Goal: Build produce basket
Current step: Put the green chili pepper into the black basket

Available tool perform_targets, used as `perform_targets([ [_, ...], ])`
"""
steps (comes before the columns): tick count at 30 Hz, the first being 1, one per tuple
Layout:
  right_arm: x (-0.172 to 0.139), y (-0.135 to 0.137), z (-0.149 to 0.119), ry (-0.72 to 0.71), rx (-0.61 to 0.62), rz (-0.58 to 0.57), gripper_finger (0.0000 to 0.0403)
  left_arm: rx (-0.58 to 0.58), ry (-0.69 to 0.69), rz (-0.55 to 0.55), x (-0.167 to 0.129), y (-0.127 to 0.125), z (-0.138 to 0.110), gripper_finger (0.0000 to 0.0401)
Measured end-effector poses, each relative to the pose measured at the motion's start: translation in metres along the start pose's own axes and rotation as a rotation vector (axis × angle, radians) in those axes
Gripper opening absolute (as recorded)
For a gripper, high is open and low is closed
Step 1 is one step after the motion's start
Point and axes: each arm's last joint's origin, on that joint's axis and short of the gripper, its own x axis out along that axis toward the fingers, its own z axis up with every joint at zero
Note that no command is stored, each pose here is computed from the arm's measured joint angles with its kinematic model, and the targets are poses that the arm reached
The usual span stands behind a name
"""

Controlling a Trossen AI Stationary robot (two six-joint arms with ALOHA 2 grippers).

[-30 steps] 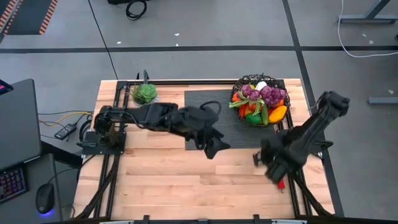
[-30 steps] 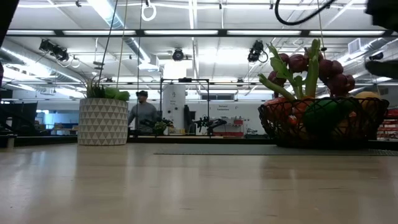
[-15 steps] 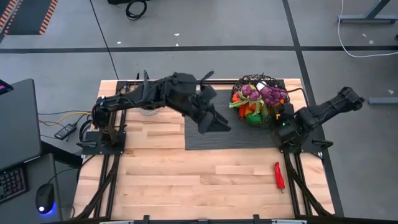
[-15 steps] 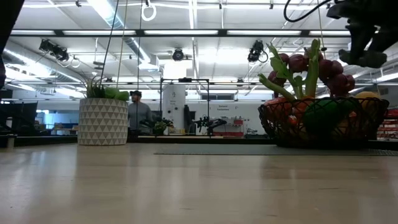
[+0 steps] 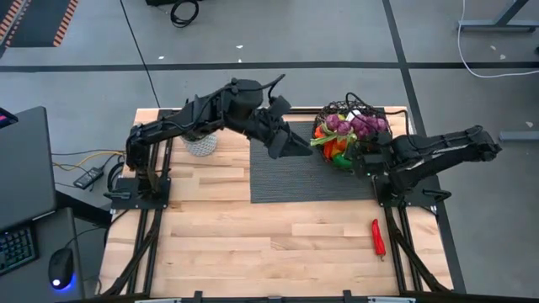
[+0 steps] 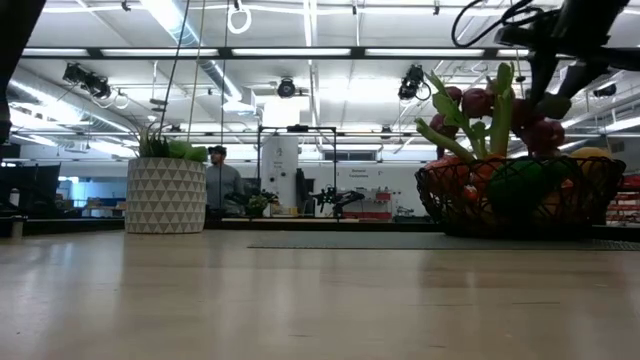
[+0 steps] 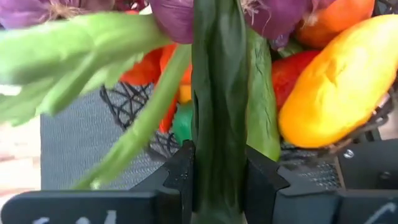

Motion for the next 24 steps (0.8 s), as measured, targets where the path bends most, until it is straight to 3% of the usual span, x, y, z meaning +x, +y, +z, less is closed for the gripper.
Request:
perform_targets([
  [13,0.027,0.019,0.023,-0.078,0.074,-0.090,0.0105,0.146,-0.059,0.047,-0.043,0.004,0.021,0.0290],
  [24,0.054,0.037,0.038,-0.082,0.042,-0.152,0.0105,0.202,-0.078,0.076,-0.053,0.009,0.028,0.0290],
])
